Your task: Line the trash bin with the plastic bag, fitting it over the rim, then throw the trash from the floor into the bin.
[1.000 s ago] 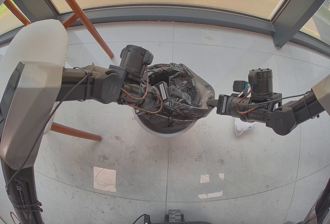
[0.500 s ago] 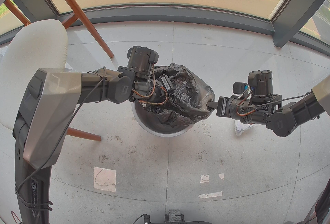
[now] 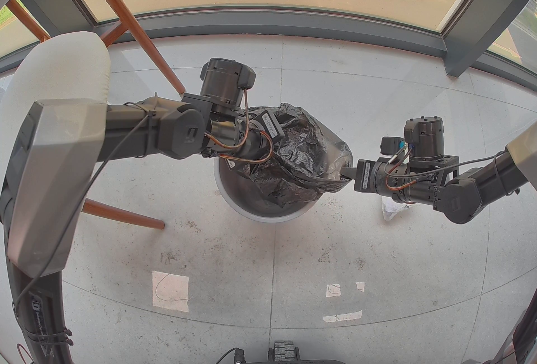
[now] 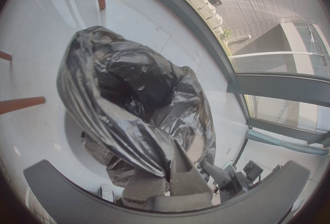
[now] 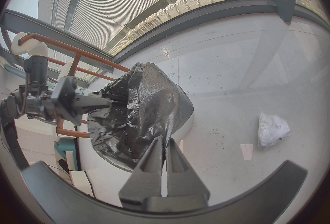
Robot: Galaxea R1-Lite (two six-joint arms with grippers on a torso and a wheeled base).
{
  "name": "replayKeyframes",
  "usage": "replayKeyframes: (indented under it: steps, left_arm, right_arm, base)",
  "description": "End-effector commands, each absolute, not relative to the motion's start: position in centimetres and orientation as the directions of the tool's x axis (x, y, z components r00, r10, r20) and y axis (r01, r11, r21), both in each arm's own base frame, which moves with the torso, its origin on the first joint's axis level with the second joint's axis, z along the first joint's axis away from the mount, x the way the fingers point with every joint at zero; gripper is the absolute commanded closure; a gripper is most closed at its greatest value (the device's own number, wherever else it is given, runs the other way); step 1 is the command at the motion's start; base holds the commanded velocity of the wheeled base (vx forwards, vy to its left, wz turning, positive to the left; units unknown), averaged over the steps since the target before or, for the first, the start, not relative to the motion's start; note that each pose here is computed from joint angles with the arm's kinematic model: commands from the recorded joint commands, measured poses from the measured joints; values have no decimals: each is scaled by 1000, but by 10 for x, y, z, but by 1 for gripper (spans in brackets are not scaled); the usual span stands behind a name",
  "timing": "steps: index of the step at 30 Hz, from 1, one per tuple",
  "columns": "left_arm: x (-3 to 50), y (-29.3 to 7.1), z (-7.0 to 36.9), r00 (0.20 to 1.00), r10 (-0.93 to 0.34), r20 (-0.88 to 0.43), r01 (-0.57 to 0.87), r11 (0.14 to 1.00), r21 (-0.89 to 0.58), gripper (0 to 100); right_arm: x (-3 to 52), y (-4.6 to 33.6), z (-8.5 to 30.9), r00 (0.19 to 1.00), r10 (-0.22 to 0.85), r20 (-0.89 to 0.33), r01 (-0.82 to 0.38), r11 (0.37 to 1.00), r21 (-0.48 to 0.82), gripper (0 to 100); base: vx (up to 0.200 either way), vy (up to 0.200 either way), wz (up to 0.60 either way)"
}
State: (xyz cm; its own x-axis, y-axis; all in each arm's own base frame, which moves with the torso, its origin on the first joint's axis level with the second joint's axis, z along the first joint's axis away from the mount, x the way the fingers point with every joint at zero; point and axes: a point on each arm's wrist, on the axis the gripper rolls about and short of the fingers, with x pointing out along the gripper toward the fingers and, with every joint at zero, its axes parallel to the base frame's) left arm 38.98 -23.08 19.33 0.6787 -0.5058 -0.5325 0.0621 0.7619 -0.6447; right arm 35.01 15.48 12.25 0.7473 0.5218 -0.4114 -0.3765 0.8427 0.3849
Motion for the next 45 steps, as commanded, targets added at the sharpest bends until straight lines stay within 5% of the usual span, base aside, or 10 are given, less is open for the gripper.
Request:
replayKeyframes:
  steps: [1, 6, 12, 13, 30, 31, 45]
  left_arm:
    - [348, -210, 194, 619, -478, -623, 13, 800, -601, 100]
    - [325, -205, 161, 566, -464, -681, -10, 822, -569, 100]
    - [323, -204, 145, 600, -485, -636, 36, 811, -584, 100]
    - [323, -205, 145, 599, -486, -636, 41, 813, -581, 100]
    - [308, -194, 108, 516, -438, -736, 74, 879, -471, 100]
    - [307, -193, 106, 511, -433, -742, 77, 883, -462, 0]
    - [290, -180, 94, 495, -421, -760, 120, 899, -420, 0]
  right_arm:
    - [347, 150, 110, 748, 486, -452, -365, 870, 331, 100]
    - [348, 150, 102, 776, 486, -402, -392, 871, 296, 100]
    - [344, 144, 88, 804, 499, -323, -423, 862, 278, 100]
    - [343, 143, 88, 805, 498, -324, -426, 864, 269, 0]
    - [302, 98, 94, 812, 432, -392, -330, 894, 303, 0]
    - [303, 95, 95, 816, 426, -391, -323, 896, 303, 0]
    - [339, 25, 60, 887, 229, -402, -119, 953, 280, 0]
  base:
    - [0, 0, 0]
    - [0, 0, 0]
    - [0, 0, 0]
    - [0, 0, 0]
    - [0, 0, 0]
    - [0, 0, 0]
    - [0, 0, 0]
